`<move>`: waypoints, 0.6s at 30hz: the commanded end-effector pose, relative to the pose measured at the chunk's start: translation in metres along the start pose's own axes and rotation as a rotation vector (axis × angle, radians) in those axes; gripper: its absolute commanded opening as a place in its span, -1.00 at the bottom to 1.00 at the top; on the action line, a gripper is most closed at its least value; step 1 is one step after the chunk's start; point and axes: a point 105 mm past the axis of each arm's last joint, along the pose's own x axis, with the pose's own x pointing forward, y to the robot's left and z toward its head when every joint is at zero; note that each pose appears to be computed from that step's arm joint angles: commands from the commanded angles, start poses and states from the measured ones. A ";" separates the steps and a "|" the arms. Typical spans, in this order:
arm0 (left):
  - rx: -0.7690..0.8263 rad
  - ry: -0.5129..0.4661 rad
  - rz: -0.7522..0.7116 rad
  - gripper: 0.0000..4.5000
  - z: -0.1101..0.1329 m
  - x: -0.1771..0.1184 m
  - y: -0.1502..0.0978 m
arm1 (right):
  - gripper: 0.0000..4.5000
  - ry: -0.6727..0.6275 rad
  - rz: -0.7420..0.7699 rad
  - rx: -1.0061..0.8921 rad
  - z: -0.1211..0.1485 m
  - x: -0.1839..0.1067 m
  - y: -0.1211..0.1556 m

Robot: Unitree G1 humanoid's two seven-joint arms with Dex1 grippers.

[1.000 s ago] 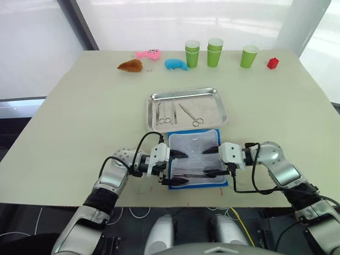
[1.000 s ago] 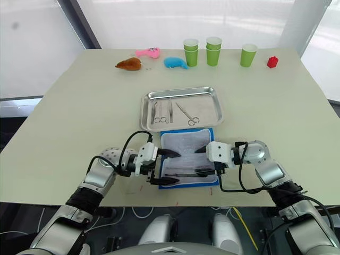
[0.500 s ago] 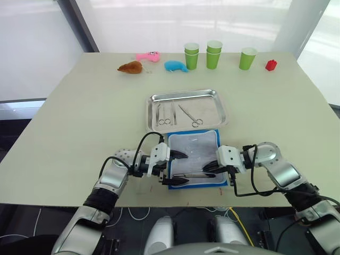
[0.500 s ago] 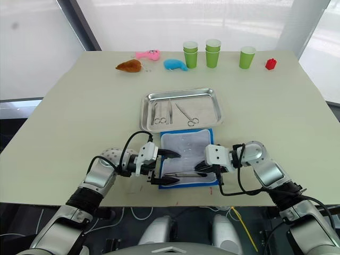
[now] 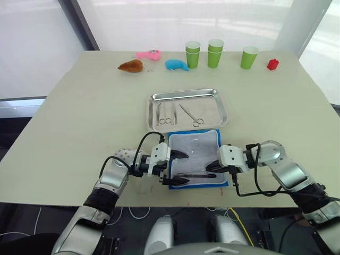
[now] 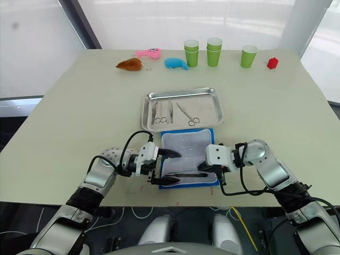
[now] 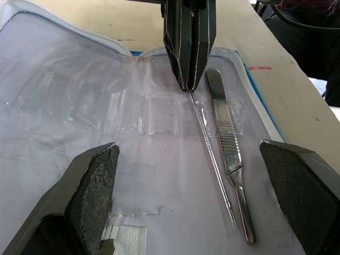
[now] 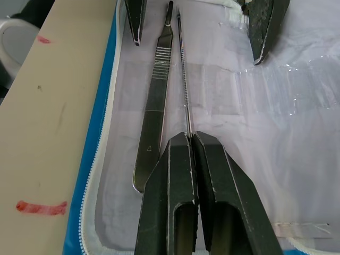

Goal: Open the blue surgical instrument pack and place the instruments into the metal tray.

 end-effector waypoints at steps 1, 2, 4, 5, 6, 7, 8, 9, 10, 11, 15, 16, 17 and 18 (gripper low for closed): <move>-0.217 0.159 -0.063 1.00 -0.057 0.006 -0.031 | -0.96 0.034 -0.014 -0.038 0.006 -0.007 -0.004; -0.218 0.159 -0.064 1.00 -0.057 0.006 -0.031 | -0.96 0.038 -0.017 -0.048 0.007 -0.008 -0.004; -0.219 0.160 -0.066 1.00 -0.058 0.006 -0.032 | -0.96 0.044 -0.024 -0.062 0.011 -0.011 -0.007; -0.219 0.160 -0.066 1.00 -0.058 0.006 -0.032 | -0.96 0.046 -0.027 -0.066 0.012 -0.012 -0.007; -0.219 0.160 -0.067 1.00 -0.058 0.006 -0.032 | -0.96 0.048 -0.029 -0.068 0.012 -0.013 -0.008; -0.219 0.159 -0.067 1.00 -0.058 0.007 -0.032 | -0.96 0.049 -0.032 -0.076 0.015 -0.016 -0.009; -0.219 0.159 -0.068 1.00 -0.058 0.007 -0.031 | -0.96 0.051 -0.036 -0.085 0.017 -0.018 -0.011; -0.219 0.159 -0.069 1.00 -0.058 0.007 -0.031 | -0.96 0.053 -0.039 -0.092 0.019 -0.020 -0.011; -0.219 0.159 -0.069 1.00 -0.058 0.008 -0.031 | -0.96 0.056 -0.039 -0.097 0.020 -0.022 -0.012; -0.219 0.158 -0.069 1.00 -0.058 0.008 -0.031 | -0.96 0.058 -0.039 -0.098 0.020 -0.023 -0.012; -0.219 0.156 -0.070 1.00 -0.059 0.009 -0.030 | -0.96 0.078 -0.036 -0.115 0.022 -0.029 -0.012; -0.219 0.156 -0.070 1.00 -0.059 0.009 -0.030 | -0.96 0.080 -0.037 -0.117 0.023 -0.031 -0.012; -0.219 0.156 -0.069 1.00 -0.059 0.010 -0.030 | -0.96 0.082 -0.038 -0.120 0.024 -0.033 -0.012; -0.219 0.156 -0.069 1.00 -0.059 0.010 -0.030 | -0.96 0.086 -0.038 -0.123 0.025 -0.034 -0.012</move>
